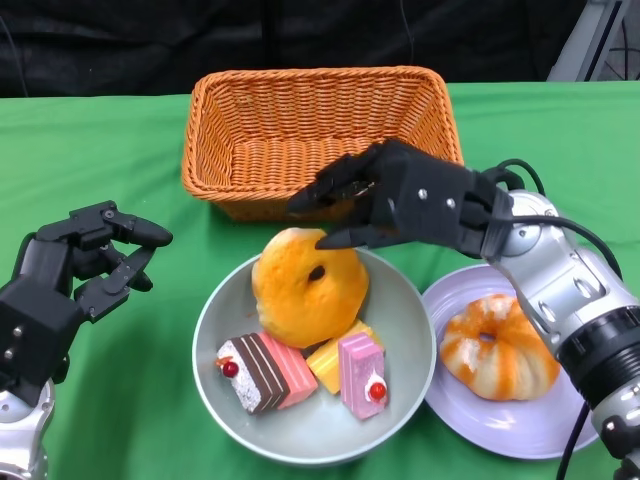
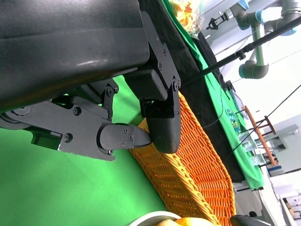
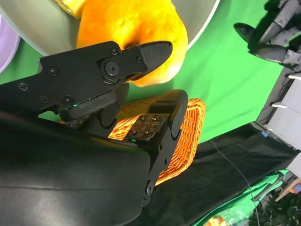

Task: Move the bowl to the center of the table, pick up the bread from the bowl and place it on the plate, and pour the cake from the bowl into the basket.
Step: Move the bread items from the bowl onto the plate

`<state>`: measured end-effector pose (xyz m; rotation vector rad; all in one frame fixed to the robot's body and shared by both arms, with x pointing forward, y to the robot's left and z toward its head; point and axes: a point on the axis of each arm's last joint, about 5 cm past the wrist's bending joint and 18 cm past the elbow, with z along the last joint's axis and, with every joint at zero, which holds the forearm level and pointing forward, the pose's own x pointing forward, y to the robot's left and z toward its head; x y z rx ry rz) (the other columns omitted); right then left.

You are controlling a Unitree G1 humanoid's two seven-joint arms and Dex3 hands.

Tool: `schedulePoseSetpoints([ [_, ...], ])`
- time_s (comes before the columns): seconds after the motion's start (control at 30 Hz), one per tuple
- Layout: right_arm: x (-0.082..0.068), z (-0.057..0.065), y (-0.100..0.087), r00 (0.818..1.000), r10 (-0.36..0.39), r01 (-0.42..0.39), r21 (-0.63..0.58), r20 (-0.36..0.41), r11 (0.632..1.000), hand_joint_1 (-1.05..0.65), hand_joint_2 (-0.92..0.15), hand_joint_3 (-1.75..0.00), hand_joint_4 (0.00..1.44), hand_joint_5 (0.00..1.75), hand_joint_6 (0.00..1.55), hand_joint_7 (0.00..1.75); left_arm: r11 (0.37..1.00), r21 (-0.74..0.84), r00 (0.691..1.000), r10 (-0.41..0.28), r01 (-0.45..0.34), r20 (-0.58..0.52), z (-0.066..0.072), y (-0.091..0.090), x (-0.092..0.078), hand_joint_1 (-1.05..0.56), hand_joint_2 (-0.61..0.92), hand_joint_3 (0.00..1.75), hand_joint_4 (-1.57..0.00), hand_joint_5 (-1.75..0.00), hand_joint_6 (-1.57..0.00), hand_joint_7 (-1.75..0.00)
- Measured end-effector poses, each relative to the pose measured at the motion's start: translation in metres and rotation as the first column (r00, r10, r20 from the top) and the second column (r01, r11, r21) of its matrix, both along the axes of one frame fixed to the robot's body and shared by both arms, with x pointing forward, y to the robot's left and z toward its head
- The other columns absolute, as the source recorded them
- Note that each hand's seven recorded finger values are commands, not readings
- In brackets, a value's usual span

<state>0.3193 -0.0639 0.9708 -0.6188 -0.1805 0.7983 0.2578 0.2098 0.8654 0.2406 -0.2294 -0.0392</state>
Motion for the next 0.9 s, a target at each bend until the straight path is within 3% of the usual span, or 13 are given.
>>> schedulePoseSetpoints([
  [0.17,0.0006,0.0000,-0.0002,0.999,0.005,-0.003,0.062,-0.038,0.998,-0.53,-0.92,-0.14,1.25,0.19,1.01,0.10,1.000,0.001,1.000,0.000,0.000,0.000,0.0000,-0.0001,0.0000,-0.20,0.92,0.29,-0.81,-1.40,-0.92,-0.78],
  [0.53,0.0011,-0.0025,-0.0010,0.998,0.002,0.002,0.066,-0.059,0.998,-0.51,-0.92,-0.12,1.16,0.13,0.97,0.06,1.000,0.004,1.000,-0.002,0.002,-0.001,-0.0001,-0.0003,0.0000,-0.20,0.92,0.29,-0.82,-1.38,-0.92,-0.78],
  [0.77,-0.0032,-0.0025,0.0037,0.993,0.053,-0.053,-0.003,0.104,0.999,-0.53,-0.92,-0.08,0.99,0.04,0.87,0.00,1.000,0.000,1.000,0.000,0.000,-0.001,-0.0001,-0.0001,0.0000,-0.20,0.92,0.28,-0.83,-1.37,-0.93,-0.79],
  [0.9,-0.0041,-0.0047,0.0032,0.987,0.072,-0.071,-0.014,0.146,0.997,-0.54,-0.92,-0.06,0.91,0.01,0.81,0.00,1.000,0.000,1.000,0.000,0.000,-0.001,-0.0001,-0.0001,0.0000,-0.20,0.92,0.28,-0.84,-1.36,-0.92,-0.79],
])
